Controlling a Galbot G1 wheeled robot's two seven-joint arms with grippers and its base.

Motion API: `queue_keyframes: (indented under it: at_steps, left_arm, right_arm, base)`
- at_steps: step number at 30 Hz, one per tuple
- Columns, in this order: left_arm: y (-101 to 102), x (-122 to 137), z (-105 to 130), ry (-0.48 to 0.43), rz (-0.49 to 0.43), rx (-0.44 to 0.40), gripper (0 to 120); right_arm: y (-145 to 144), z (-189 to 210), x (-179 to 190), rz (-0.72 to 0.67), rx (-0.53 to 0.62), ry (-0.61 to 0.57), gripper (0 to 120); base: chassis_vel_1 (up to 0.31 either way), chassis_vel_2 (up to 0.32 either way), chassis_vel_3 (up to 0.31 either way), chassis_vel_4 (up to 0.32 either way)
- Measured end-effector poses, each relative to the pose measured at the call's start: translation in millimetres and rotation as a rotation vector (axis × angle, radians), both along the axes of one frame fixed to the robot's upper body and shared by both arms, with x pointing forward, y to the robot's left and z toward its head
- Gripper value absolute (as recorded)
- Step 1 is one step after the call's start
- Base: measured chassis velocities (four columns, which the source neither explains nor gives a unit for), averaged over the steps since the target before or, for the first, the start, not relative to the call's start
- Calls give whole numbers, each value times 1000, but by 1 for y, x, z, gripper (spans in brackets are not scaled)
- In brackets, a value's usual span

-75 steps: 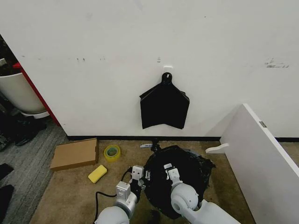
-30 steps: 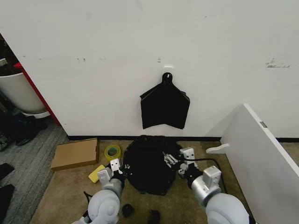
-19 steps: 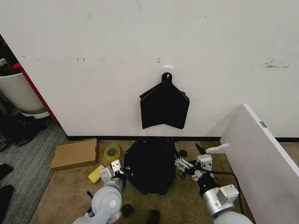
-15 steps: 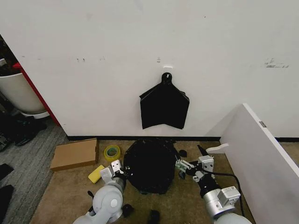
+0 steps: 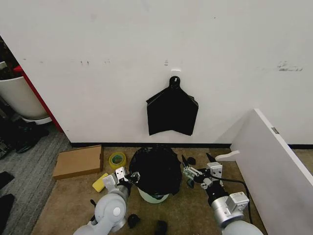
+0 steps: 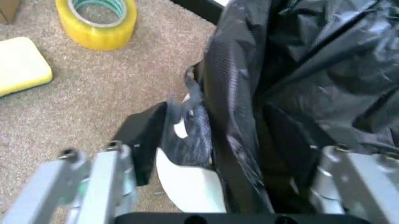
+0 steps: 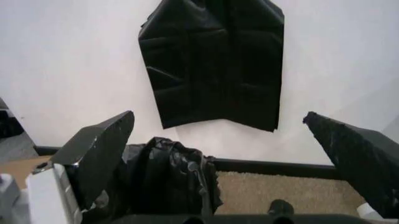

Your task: Place the garbage bag over the trash bin.

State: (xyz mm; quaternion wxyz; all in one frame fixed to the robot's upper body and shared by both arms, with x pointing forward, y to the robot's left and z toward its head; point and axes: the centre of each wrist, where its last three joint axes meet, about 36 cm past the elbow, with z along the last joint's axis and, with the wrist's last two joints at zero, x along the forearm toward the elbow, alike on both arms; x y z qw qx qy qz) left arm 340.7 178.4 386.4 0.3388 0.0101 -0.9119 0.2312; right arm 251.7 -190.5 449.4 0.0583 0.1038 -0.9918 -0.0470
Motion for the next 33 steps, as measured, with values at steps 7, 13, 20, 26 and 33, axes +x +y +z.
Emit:
queue_keyframes:
  at_steps: [7, 13, 20, 26, 33]
  left_arm:
    - [-2, -15, 12, -101, -81, 33, 92]
    - [-2, -31, 9, -314, -116, 163, 100]
    - [2, -71, -67, -764, -118, 435, 100]
    - [9, -130, -80, -868, -31, 444, 100]
    - [15, -155, -59, -974, -26, 520, 100]
  right_arm:
    - [1, 0, 3, -3, 22, -4, 100]
    - [-4, -16, 8, -52, 20, -53, 100]
    - [-23, -62, -8, -131, -53, -195, 100]
    - [-31, -77, -35, -153, -68, -266, 100]
    - [-40, -79, -49, -182, -76, -308, 100]
  base:
    - [0, 0, 0, 0]
    - [0, 0, 0, 0]
    - [0, 0, 0, 0]
    - [0, 0, 0, 0]
    - [0, 0, 0, 0]
